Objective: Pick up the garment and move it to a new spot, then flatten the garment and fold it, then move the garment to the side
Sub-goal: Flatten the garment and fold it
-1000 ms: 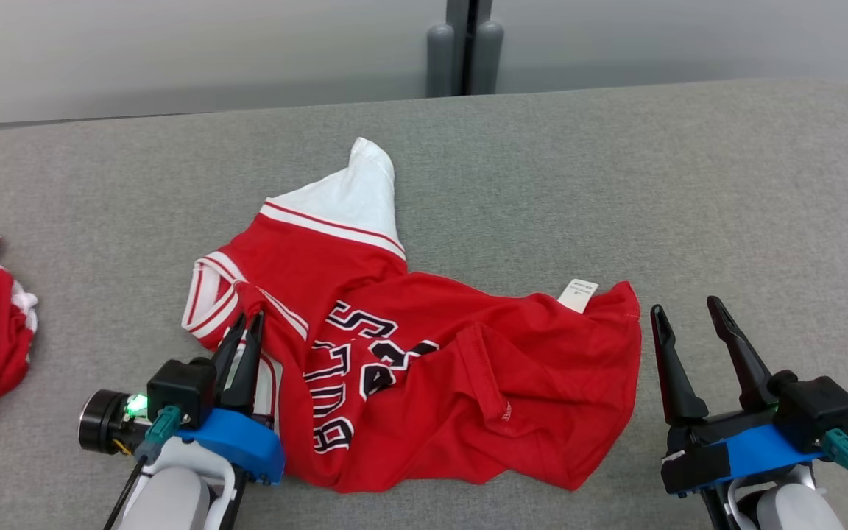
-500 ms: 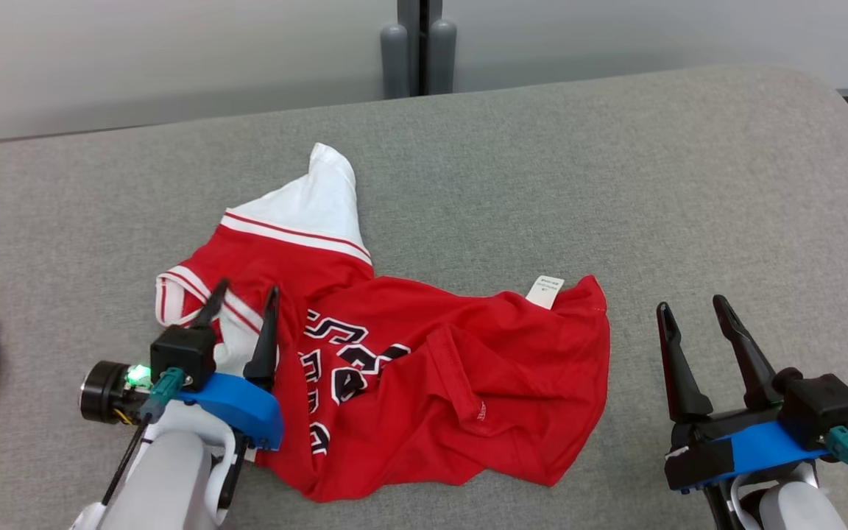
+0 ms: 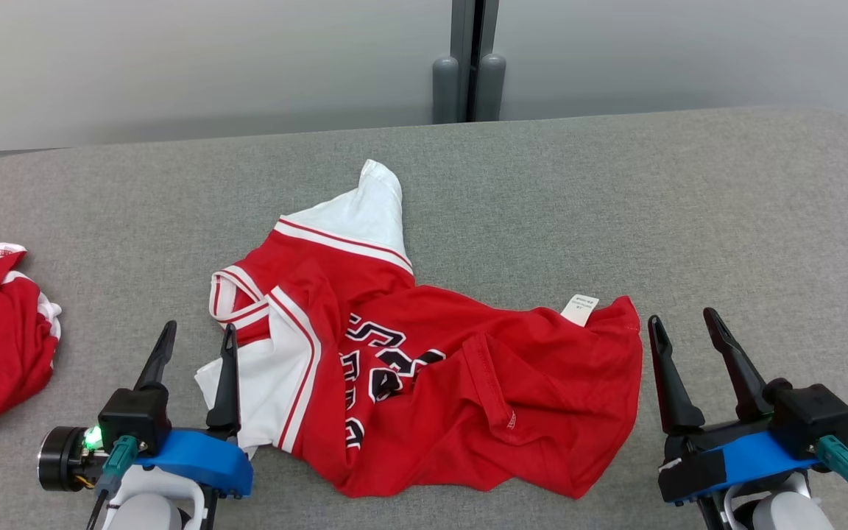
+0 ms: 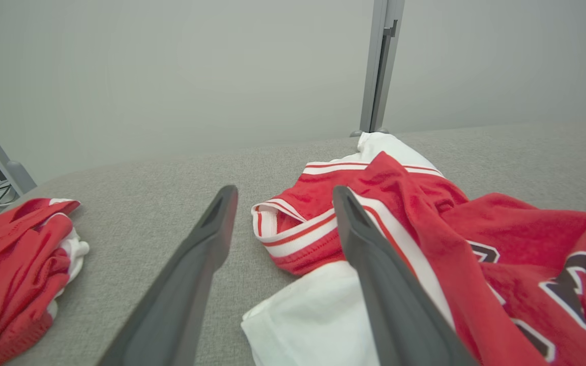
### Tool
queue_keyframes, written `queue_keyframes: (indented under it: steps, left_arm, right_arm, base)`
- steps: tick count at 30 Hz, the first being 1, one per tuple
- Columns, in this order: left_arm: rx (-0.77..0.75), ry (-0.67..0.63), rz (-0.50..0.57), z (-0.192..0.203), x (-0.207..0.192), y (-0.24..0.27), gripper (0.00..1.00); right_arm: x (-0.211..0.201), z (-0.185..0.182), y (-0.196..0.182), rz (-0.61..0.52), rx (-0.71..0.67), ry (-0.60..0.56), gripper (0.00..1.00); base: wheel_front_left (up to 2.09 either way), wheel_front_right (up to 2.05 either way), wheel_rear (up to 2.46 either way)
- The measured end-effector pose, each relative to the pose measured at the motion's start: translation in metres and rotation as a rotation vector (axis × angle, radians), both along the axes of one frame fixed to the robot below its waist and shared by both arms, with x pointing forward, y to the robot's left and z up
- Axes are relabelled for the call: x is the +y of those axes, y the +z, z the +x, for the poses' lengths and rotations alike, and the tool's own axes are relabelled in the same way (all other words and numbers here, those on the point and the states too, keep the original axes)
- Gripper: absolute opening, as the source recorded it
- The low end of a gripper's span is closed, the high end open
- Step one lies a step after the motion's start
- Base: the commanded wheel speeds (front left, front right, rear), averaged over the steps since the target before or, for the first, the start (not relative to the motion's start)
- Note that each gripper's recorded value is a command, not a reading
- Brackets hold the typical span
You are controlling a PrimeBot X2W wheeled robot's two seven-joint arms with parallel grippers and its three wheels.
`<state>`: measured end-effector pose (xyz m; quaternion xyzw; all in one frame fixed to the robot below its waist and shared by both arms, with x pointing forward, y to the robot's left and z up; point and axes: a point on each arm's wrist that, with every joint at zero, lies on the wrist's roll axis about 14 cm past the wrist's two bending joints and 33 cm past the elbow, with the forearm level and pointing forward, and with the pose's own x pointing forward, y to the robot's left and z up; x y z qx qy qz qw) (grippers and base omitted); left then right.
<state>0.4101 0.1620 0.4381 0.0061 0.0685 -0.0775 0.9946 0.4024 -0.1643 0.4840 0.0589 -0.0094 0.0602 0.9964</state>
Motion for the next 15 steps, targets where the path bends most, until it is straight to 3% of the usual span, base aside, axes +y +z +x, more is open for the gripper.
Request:
queue_keyframes:
  steps: [15]
  left_arm:
    - [0.168, -0.003, 0.035, -0.003, 0.005, -0.05, 1.0]
  right_arm:
    - [-0.01, -0.008, -0.01, -0.011, 0.033, -0.024, 1.0]
  base:
    - [0.0, 0.0, 0.0]
